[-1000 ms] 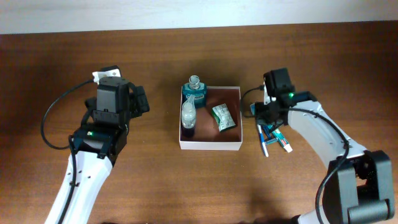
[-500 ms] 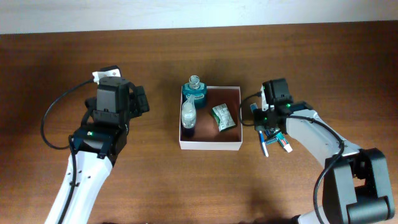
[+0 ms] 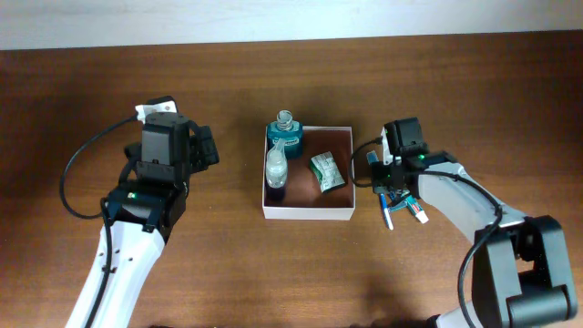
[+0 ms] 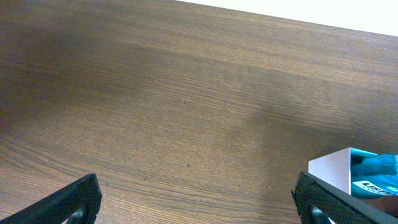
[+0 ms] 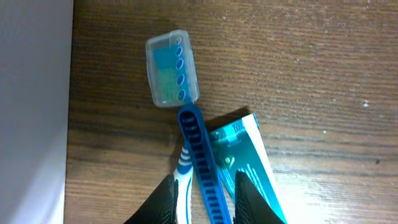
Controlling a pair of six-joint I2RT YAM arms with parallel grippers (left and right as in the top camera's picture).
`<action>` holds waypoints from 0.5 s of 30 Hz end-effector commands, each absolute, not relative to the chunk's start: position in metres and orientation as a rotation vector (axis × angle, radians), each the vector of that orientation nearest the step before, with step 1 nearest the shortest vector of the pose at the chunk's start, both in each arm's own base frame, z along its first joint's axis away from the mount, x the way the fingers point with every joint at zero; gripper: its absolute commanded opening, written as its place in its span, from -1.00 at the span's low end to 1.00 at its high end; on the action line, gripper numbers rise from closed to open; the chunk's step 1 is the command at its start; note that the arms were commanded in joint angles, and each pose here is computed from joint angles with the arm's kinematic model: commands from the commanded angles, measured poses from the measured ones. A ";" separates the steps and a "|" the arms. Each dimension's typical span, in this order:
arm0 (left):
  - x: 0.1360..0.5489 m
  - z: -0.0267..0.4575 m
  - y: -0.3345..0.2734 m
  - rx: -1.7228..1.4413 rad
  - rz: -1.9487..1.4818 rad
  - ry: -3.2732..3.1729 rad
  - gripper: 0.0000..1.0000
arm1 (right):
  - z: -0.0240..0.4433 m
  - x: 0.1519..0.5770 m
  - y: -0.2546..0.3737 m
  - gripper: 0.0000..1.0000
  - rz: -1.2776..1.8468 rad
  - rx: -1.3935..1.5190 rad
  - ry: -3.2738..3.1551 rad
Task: Pack container
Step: 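Move the right gripper back down onto the uncapped blue toothbrush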
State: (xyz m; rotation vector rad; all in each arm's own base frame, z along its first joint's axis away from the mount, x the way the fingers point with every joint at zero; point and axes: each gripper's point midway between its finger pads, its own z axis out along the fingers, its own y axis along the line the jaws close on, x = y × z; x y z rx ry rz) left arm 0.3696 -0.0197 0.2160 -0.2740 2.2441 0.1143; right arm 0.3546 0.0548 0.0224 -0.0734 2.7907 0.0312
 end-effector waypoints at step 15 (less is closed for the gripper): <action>0.369 0.221 -0.018 -0.280 0.119 2.231 0.99 | 0.002 0.353 0.051 -0.83 0.003 -0.081 2.830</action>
